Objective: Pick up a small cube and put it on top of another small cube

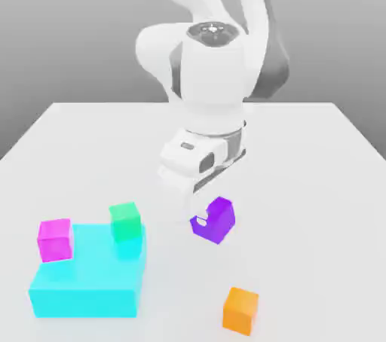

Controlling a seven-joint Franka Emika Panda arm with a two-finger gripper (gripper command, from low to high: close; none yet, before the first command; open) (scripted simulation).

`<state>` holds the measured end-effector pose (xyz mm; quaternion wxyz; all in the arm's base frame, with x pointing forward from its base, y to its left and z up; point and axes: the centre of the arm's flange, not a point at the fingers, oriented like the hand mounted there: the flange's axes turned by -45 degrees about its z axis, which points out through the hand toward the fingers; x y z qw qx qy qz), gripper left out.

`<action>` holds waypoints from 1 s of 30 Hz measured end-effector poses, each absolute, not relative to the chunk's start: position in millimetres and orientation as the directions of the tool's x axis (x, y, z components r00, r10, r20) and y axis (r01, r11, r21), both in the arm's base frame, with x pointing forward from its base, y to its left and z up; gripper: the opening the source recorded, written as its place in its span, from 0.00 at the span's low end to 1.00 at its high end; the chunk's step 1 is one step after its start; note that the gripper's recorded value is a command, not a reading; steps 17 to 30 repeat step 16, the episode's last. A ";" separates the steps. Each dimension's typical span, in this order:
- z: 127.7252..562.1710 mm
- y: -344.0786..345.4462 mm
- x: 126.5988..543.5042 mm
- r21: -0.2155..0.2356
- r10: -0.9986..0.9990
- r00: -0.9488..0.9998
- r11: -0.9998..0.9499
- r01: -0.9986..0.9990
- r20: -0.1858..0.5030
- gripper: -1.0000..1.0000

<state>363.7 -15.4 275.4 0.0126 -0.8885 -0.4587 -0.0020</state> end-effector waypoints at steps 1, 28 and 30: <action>281.2 -30.2 359.6 -0.019 0.824 0.567 -0.567 0.824 0.015 0.00; 253.5 -124.0 314.3 -0.003 0.875 0.484 -0.484 0.875 0.002 1.00; 253.5 -124.0 314.3 -0.003 0.875 0.484 -0.484 0.875 0.002 1.00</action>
